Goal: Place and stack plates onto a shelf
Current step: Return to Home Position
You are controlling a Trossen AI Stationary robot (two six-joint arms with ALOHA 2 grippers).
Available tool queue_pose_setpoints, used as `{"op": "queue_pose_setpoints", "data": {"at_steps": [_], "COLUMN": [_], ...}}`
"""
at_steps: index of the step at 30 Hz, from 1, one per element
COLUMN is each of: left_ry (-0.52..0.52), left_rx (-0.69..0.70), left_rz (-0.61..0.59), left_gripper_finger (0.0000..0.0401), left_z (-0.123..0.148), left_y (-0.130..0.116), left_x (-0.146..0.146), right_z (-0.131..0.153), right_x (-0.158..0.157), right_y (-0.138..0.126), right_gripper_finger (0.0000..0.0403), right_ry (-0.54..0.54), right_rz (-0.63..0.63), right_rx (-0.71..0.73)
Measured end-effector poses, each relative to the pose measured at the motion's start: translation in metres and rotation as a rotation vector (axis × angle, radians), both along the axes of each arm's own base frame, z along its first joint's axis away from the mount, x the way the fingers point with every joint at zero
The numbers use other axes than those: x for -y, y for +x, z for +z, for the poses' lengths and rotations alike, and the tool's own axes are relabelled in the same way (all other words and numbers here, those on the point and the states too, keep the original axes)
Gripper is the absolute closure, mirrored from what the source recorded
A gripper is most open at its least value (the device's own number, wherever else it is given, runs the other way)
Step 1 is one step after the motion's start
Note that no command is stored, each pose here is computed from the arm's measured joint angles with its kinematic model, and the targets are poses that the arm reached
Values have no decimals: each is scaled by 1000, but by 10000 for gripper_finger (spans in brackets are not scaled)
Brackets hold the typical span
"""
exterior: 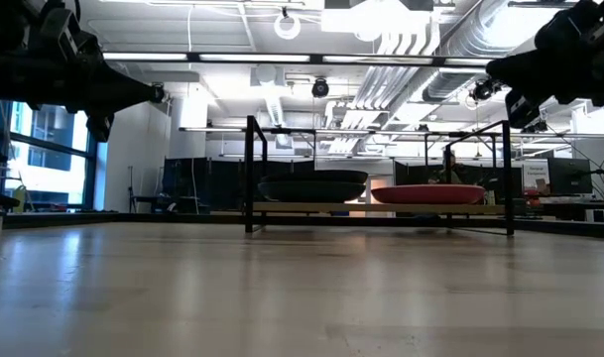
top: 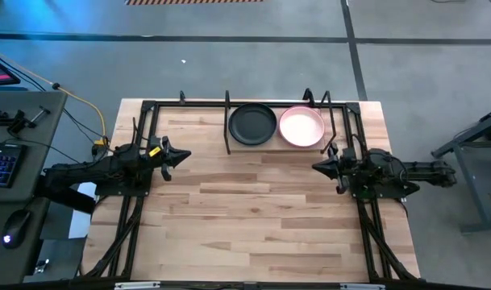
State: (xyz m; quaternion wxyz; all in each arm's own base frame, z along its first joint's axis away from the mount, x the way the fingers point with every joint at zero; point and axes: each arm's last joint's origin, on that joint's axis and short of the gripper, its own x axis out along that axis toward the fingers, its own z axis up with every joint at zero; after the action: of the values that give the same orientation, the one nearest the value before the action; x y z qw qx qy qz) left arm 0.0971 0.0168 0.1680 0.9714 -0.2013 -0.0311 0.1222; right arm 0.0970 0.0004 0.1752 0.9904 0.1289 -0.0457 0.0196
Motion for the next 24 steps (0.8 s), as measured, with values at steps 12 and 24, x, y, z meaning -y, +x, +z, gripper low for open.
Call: {"op": "queue_pose_setpoints", "data": {"at_steps": [12,24], "left_ry": [1,4], "left_rx": [3,25], "left_rz": [-1,-3], "left_gripper_finger": [401,401], "left_z": [0,2], "left_y": [0,-2], "left_x": [0,0], "right_z": [-8,-7], "right_x": [0,-1], "right_y": [1,0], "right_gripper_finger": [403,403], "right_ry": [282,315], "right_rz": [7,24], "right_rx": [-100,-84]}}
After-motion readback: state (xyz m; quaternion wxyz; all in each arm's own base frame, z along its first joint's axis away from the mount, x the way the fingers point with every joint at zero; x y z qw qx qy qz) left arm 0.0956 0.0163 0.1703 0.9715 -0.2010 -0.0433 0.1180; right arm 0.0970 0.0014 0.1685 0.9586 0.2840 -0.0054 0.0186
